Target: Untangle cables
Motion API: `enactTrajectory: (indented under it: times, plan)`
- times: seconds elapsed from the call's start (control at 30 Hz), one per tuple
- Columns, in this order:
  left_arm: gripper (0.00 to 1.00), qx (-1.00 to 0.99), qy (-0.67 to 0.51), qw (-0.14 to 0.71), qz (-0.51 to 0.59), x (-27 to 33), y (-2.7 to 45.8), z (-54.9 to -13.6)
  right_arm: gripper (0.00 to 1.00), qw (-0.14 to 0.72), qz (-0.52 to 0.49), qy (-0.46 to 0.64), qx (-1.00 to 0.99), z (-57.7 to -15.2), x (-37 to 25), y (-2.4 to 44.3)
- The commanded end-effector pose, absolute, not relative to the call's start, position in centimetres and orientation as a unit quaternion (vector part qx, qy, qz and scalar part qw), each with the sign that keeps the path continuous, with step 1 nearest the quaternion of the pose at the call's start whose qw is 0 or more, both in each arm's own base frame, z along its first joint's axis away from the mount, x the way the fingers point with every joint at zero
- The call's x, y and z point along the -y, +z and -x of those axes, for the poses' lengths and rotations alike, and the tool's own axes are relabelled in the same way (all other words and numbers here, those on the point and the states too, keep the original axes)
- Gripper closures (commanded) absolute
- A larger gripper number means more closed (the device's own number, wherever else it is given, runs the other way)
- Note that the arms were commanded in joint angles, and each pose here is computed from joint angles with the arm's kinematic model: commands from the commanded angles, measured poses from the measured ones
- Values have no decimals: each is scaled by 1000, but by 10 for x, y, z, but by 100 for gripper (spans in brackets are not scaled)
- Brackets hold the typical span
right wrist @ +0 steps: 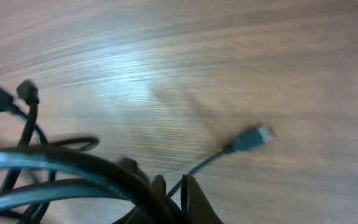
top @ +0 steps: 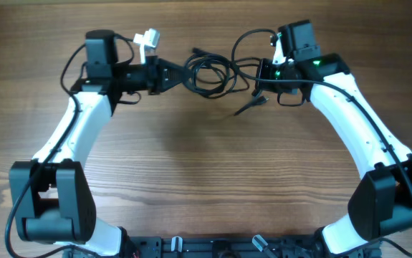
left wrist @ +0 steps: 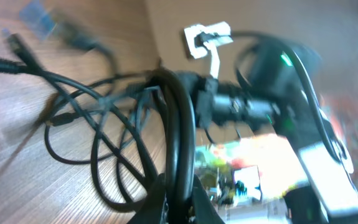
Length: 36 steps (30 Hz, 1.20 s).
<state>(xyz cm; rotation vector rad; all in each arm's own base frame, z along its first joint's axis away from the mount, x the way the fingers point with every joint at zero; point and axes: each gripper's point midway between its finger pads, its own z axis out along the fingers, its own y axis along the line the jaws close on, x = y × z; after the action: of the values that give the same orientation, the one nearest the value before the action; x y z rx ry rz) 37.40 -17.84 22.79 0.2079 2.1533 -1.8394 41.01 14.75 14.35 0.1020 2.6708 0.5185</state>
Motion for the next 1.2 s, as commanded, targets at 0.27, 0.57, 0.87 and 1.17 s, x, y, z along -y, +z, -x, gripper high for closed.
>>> enactTrajectory:
  times: [0.27, 0.57, 0.87, 1.17]
  plan:
    - [96, -703, -657, 216, -163, 158, 250, -365, 96, 331, 126, 271, -895, -419, -163, 250]
    - [96, -870, -450, 192, 66, 118, 155, -403, 96, 466, -30, 260, -845, -371, -113, 385]
    - [96, -926, -276, 182, 183, 64, 105, -403, 96, 549, 54, 311, -774, -313, -124, 461]
    - [87, -938, -220, 174, 205, 47, 93, -396, 96, 619, 95, 343, -700, -246, -122, 522]
